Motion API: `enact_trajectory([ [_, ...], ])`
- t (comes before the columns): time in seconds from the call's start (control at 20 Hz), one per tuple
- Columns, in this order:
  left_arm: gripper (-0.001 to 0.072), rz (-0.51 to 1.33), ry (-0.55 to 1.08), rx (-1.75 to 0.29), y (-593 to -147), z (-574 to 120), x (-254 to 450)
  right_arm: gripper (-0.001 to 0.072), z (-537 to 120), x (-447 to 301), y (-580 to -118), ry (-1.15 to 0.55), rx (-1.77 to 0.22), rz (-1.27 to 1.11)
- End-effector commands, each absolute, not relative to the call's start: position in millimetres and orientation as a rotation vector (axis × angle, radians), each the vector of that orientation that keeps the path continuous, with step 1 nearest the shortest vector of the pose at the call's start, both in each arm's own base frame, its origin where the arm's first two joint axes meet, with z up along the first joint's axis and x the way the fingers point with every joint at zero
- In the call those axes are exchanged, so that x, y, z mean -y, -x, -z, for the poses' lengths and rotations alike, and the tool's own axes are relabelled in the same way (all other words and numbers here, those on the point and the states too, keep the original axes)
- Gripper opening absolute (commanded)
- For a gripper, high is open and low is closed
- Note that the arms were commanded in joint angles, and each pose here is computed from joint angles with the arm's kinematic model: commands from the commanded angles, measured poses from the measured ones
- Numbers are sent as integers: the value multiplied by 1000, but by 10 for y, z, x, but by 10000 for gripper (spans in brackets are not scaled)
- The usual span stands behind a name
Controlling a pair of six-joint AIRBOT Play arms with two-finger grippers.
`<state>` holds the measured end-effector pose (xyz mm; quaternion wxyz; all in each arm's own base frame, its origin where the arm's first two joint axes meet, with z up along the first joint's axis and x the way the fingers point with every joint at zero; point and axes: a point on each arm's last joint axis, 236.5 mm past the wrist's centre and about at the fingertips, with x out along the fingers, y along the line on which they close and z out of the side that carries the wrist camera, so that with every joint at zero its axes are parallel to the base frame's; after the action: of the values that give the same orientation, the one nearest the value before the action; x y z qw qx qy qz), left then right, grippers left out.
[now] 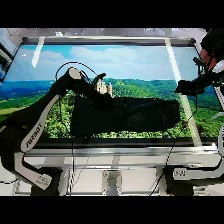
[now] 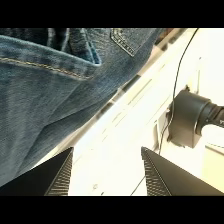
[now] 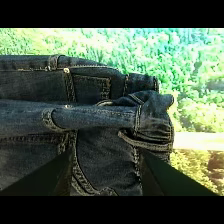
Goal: Fold the clothes and pants, and hang the long-sleeved shirts on hangers.
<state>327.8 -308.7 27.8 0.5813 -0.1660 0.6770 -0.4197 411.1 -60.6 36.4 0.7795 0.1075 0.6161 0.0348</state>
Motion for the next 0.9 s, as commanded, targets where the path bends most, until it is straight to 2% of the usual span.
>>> enact_trajectory([
  [0.0, 501, 918, 402, -1550, -3465, -327, 2777, 446, -350, 614, -4054, -222, -1357, -76],
  [0.1, 498, 781, 355, -1545, -3586, -293, 2410, 445, -339, 635, -4023, -205, -1370, -77],
  [0.2, 395, 625, 253, -1557, -3623, -222, 2013, 442, -342, 537, -4020, -226, -1371, -112],
  [0.25, 345, 578, 203, -1563, -3605, -197, 1878, 379, -331, 416, -4027, -247, -1369, -152],
  [0.3, 345, 573, 191, -1578, -3552, -188, 1848, 306, -310, 272, -4049, -252, -1360, -199],
  [0.4, 345, 589, 178, -1625, -3414, -126, 1890, 309, -201, -47, -4100, -246, -1347, -261],
  [0.5, 345, 582, 125, -1654, -3333, -3, 1858, 329, -115, -382, -4126, -163, -1338, -341],
  [0.55, 345, 540, 71, -1667, -3329, 78, 1736, 359, -96, -611, -4124, -97, -1331, -408],
  [0.6, 337, 484, 17, -1674, -3348, 143, 1585, 423, -83, -840, -4118, -38, -1321, -463],
  [0.7, 87, 354, -78, -1679, -3419, 229, 1236, 451, -32, -1351, -4130, 68, -1282, -545],
  [0.75, 29, 312, -95, -1683, -3438, 250, 1118, 451, -5, -1587, -4171, 104, -1246, -566],
  [0.85, 29, 293, -81, -1684, -3458, 260, 1033, 441, 57, -2059, -4262, 131, -1170, -586],
])
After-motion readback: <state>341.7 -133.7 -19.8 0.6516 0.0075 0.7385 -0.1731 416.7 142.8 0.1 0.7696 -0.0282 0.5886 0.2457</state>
